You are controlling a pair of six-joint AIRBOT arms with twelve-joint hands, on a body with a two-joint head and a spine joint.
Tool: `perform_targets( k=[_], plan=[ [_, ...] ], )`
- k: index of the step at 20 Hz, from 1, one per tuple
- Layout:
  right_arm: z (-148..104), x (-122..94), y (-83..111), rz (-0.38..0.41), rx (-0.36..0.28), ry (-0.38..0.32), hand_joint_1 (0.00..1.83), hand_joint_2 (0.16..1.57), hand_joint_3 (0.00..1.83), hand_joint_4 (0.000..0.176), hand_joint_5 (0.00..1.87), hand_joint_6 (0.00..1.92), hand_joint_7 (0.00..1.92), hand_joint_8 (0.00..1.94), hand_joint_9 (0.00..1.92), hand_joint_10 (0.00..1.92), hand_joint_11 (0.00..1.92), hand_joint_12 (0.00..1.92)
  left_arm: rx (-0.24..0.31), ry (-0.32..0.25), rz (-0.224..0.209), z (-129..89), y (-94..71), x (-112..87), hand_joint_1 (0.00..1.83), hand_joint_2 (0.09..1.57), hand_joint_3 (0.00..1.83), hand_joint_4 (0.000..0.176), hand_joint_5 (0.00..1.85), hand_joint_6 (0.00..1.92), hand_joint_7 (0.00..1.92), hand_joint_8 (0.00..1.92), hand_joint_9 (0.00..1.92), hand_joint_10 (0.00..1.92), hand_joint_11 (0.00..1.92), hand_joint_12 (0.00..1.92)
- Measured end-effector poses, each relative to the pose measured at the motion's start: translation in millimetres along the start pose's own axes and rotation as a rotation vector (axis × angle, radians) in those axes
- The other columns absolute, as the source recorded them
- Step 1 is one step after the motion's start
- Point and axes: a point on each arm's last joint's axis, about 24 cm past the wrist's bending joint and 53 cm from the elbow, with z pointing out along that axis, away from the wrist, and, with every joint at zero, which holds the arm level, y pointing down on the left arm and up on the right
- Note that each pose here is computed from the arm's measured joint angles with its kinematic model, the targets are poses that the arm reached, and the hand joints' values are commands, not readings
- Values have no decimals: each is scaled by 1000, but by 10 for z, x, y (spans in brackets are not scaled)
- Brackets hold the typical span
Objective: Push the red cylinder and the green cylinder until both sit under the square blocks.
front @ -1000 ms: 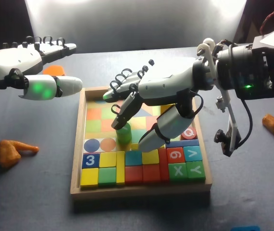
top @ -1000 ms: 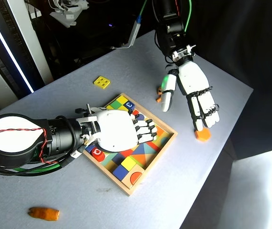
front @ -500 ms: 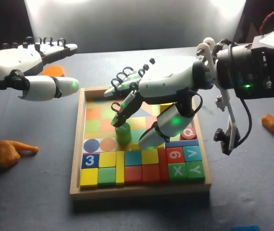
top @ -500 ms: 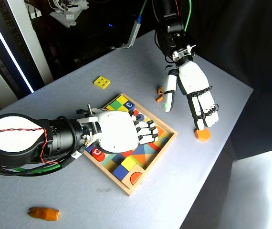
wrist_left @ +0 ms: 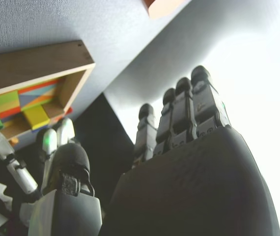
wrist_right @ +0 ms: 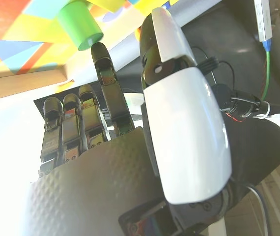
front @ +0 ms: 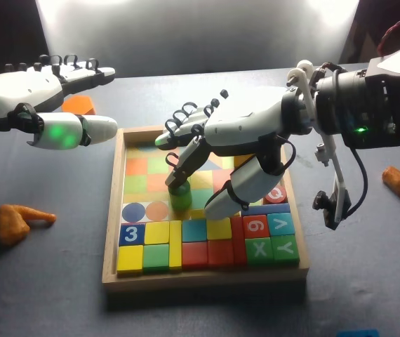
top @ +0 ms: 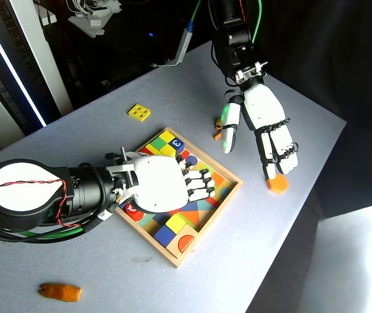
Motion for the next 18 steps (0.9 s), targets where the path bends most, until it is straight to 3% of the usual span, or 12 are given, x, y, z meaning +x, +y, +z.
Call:
perform_targets(
  k=[3,5,7,9,11,14,17,18],
  plan=[
    [-3,-7,-13,0,4,-2,458,1096,0,103,589,2,27,0,0,0,0,322,-1,0,0,0,2,1,151,1224,0,140,77,0,0,0,0,0,11,43],
    [-3,-8,-14,0,4,-2,451,1096,0,108,583,1,15,1,0,0,0,293,0,0,0,0,1,0,113,1214,3,141,56,2,0,0,13,6,0,537],
    [-5,5,-38,6,9,-1,453,1094,0,107,592,2,22,1,0,0,0,315,0,0,0,0,1,1,53,1180,0,125,45,0,0,0,11,4,0,501],
    [-6,3,-40,8,10,-2,449,1096,1,109,594,2,21,1,0,0,0,316,-1,1,0,0,3,2,71,1186,0,131,45,0,0,0,38,8,0,667],
    [-6,0,-38,13,9,-3,445,1090,0,104,606,6,32,4,0,0,0,322,-1,1,1,0,2,2,76,1176,0,149,47,0,0,0,17,10,0,574],
    [-8,-5,-44,14,10,-4,440,1095,1,110,599,0,14,0,0,0,0,283,-2,2,1,0,5,5,81,1157,0,141,60,0,0,0,20,3,0,481],
    [-8,-4,-42,16,9,-4,432,1100,1,103,601,0,13,0,0,0,0,288,-3,3,1,0,7,7,78,1190,0,144,59,0,0,0,46,2,0,584],
    [-8,-4,-42,17,9,-4,426,1100,1,103,602,0,9,1,0,0,0,259,-4,3,1,0,9,8,80,1253,5,142,62,0,1,0,10,4,0,368]
  ],
)
